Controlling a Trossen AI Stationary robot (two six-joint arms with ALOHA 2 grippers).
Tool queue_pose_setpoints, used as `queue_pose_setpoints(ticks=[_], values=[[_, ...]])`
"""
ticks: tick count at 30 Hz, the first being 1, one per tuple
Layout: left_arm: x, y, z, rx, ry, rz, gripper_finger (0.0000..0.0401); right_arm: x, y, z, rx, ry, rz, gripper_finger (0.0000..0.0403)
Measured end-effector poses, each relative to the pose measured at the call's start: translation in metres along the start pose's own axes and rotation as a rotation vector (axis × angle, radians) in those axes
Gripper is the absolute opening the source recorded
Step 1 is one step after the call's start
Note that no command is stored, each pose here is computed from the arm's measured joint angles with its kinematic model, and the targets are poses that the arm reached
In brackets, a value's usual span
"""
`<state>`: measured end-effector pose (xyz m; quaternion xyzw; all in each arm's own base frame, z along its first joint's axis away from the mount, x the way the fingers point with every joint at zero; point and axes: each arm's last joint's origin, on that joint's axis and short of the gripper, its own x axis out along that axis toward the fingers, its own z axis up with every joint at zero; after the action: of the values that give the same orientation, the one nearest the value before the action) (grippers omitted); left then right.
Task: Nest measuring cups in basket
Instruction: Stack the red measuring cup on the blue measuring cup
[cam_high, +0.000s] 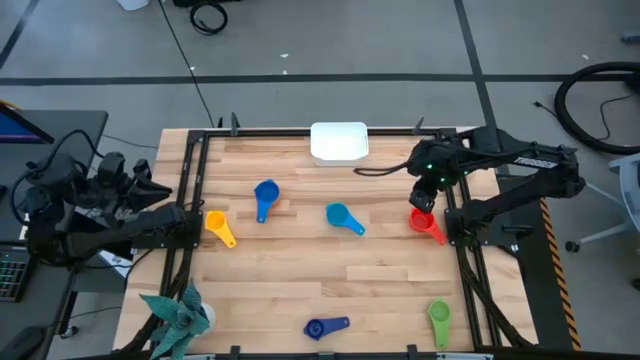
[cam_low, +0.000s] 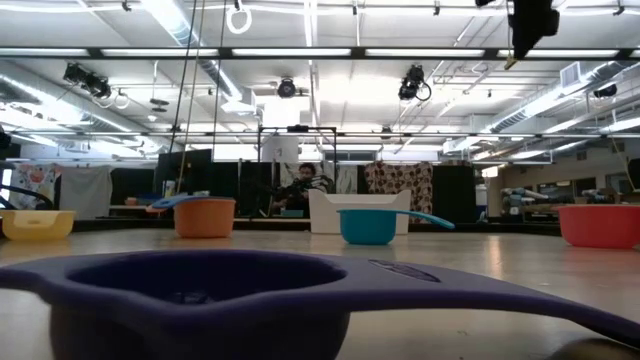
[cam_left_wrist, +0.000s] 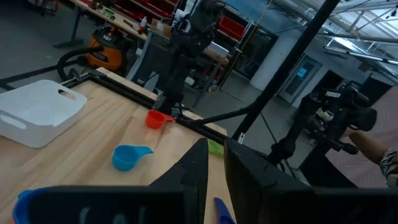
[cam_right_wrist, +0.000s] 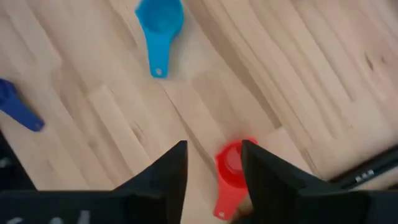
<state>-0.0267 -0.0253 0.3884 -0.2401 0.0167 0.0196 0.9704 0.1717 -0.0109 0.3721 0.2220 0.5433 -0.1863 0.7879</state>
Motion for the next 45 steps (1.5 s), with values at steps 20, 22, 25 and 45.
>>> queue_pose_setpoints(ticks=[20, 22, 25, 45], values=[[0.000, 0.002, -0.004, 0.017, 0.045, 0.018, 0.0057, 0.099, 0.017, 0.018, 0.437, 0.376, -0.210, 0.0163], [0.000, 0.002, -0.004, 0.020, 0.045, 0.018, 0.0057, 0.107, 0.019, 0.020, 0.418, 0.410, -0.217, 0.0163], [0.000, 0.002, -0.004, 0.022, 0.045, 0.018, 0.0057, 0.118, 0.021, 0.023, 0.377, 0.452, -0.236, 0.0162], [-0.001, 0.005, -0.011, -0.017, 0.115, 0.048, 0.0057, 0.122, 0.033, 0.009, 0.207, 0.559, -0.310, 0.0162]])
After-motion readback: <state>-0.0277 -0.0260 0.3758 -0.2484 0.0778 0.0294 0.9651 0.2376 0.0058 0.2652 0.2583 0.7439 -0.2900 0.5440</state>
